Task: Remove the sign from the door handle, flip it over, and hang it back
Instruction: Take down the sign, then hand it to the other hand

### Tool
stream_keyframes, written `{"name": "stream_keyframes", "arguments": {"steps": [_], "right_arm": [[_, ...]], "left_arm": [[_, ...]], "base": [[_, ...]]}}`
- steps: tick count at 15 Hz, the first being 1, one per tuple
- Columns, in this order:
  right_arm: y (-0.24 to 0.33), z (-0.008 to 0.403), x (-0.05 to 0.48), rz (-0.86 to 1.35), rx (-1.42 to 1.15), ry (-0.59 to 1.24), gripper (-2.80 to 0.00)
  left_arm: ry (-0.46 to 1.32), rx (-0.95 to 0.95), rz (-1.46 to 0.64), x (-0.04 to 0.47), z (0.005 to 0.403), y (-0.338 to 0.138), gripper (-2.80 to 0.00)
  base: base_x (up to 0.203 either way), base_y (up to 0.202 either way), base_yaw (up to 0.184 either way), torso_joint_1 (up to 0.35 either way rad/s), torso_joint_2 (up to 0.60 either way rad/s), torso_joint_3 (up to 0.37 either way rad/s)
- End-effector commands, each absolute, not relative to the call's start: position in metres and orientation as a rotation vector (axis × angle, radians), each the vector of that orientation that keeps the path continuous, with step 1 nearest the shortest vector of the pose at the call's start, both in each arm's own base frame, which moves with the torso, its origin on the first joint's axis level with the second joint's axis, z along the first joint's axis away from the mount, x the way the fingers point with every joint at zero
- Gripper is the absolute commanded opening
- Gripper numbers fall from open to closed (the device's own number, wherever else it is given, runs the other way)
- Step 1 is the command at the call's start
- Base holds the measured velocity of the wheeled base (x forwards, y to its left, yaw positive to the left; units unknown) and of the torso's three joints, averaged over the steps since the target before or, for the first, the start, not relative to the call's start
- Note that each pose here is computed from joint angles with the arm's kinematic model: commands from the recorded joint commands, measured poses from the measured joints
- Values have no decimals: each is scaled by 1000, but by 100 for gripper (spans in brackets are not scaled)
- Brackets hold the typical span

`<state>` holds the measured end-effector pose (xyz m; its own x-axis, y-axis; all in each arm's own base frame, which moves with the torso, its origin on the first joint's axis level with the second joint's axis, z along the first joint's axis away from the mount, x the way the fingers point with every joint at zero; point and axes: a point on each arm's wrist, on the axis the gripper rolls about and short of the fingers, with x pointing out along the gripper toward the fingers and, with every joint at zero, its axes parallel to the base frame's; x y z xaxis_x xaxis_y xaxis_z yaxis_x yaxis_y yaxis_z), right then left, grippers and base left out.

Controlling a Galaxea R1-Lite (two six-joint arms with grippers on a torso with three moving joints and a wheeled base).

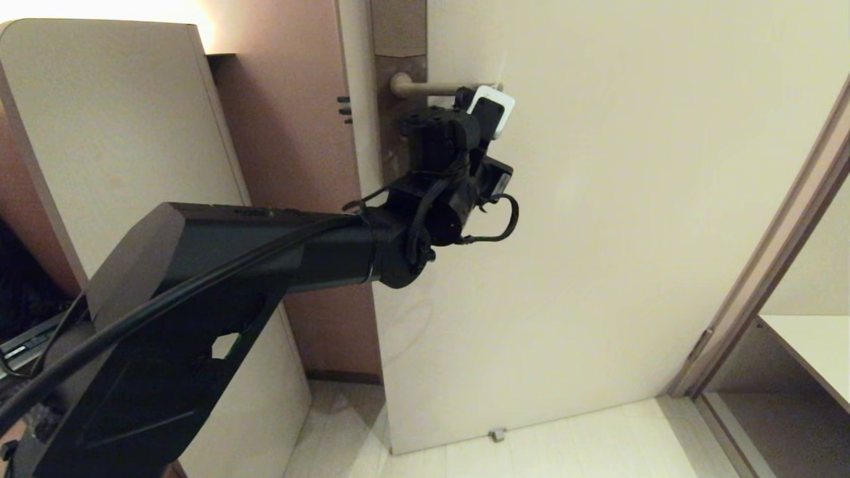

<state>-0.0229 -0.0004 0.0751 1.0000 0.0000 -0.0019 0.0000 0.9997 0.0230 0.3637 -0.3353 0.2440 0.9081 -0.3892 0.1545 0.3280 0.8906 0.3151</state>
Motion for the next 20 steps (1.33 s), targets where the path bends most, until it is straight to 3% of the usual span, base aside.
{"name": "stream_keyframes", "arguments": {"steps": [1, 9, 20], "right_arm": [[0, 75, -23, 0, 23, 3, -280], [0, 75, -23, 1, 23, 3, -280], [0, 75, -23, -1, 23, 3, -280]], "left_arm": [[-214, 291, -360, 368, 242, -331, -280], [-207, 291, -365, 363, 239, -340, -280], [-223, 282, -512, 319, 226, -390, -280]], "base": [[0, 0, 0, 0, 0, 0], [0, 0, 0, 0, 0, 0], [0, 0, 0, 0, 0, 0]]}}
